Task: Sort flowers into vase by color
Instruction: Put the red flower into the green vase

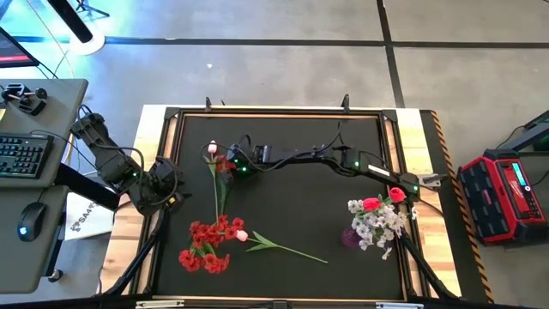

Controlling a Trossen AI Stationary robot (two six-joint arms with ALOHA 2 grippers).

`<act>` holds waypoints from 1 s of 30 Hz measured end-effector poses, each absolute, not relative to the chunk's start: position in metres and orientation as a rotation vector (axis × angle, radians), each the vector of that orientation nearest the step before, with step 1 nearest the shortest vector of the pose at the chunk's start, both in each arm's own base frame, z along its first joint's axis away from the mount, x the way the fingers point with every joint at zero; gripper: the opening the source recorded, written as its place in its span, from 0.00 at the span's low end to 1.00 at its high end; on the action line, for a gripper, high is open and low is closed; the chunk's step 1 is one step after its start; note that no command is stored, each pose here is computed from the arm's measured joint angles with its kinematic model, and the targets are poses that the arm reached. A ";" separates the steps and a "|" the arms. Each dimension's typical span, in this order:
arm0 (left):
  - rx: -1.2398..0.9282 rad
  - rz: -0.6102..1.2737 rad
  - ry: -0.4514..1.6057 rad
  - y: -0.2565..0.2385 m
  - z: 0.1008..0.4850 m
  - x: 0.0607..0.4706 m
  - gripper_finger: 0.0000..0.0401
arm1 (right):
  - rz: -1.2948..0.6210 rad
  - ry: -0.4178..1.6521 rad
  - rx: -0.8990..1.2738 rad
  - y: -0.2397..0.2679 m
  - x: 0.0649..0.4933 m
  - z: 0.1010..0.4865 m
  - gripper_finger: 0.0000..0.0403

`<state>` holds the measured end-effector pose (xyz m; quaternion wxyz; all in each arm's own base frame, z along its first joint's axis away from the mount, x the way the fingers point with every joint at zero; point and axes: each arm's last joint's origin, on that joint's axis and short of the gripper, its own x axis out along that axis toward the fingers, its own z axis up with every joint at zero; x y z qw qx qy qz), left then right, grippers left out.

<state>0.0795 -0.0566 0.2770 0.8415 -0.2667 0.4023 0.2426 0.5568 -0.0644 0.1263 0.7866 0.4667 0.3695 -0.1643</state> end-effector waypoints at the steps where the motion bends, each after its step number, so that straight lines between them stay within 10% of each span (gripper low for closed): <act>1: -0.565 0.514 0.846 -0.057 0.277 0.080 0.65 | -0.346 0.793 0.994 -0.064 0.557 0.127 0.03; 30: -0.704 0.581 0.436 -0.060 0.289 0.093 0.65 | -0.256 0.336 0.562 -0.056 0.513 0.349 0.00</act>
